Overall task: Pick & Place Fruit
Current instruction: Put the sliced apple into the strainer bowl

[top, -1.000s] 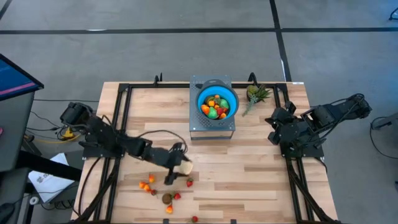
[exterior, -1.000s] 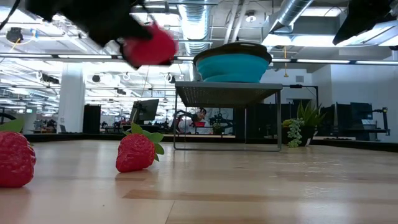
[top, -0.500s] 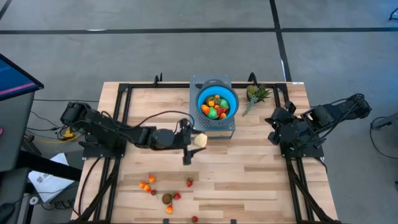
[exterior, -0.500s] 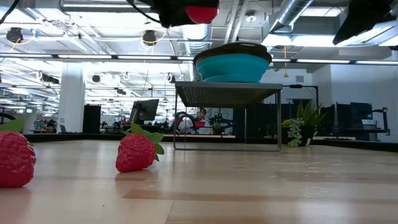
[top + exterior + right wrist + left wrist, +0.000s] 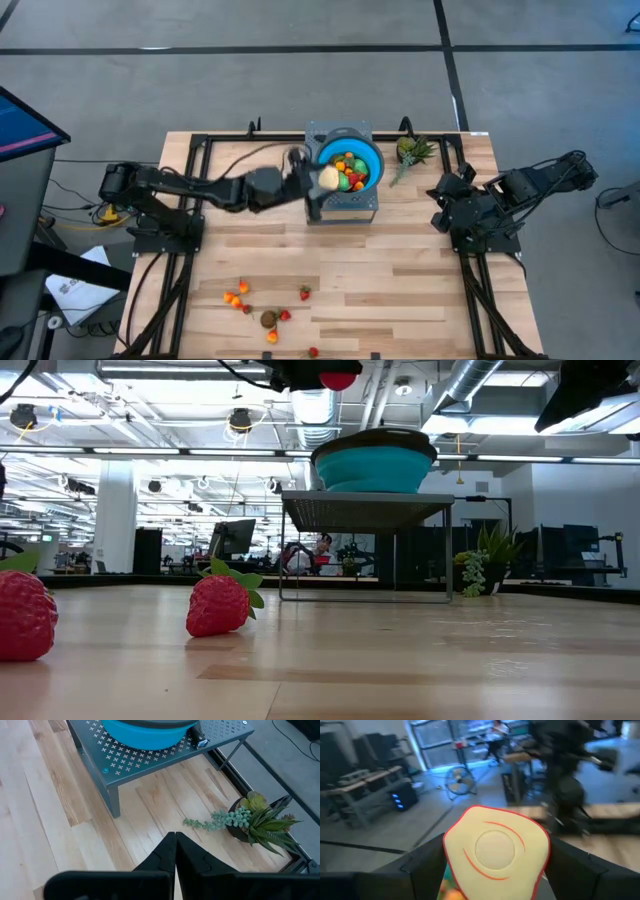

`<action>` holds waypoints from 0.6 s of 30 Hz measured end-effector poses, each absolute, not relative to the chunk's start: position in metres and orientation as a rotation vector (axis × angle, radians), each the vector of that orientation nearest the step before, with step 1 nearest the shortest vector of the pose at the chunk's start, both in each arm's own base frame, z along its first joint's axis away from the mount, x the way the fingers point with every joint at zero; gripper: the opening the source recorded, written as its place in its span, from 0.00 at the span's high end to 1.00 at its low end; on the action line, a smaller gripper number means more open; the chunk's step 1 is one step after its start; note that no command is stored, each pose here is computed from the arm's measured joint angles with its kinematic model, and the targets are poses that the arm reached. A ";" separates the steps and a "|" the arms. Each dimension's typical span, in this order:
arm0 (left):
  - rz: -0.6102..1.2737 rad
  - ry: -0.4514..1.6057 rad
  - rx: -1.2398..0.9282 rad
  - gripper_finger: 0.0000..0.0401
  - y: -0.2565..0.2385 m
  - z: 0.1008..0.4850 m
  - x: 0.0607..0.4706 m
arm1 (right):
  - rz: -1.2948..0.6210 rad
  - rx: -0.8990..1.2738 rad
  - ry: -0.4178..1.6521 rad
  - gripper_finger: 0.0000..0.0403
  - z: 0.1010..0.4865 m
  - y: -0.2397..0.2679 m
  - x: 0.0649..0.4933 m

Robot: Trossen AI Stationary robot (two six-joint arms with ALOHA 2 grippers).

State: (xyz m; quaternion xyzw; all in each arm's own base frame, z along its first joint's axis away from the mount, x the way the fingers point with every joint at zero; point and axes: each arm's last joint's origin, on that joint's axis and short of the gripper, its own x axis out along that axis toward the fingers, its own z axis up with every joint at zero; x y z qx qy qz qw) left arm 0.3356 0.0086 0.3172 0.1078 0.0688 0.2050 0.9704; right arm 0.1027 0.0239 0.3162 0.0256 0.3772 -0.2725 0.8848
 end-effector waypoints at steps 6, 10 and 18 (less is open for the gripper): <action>0.432 0.047 0.199 0.29 0.038 0.345 0.339 | -0.568 0.053 0.784 1.00 0.316 0.024 0.103; 0.401 0.022 0.198 0.29 0.049 0.351 0.351 | -0.570 0.051 0.782 1.00 0.316 0.024 0.103; 0.382 0.099 0.205 0.29 0.063 0.323 0.386 | -0.570 0.050 0.782 1.00 0.316 0.024 0.103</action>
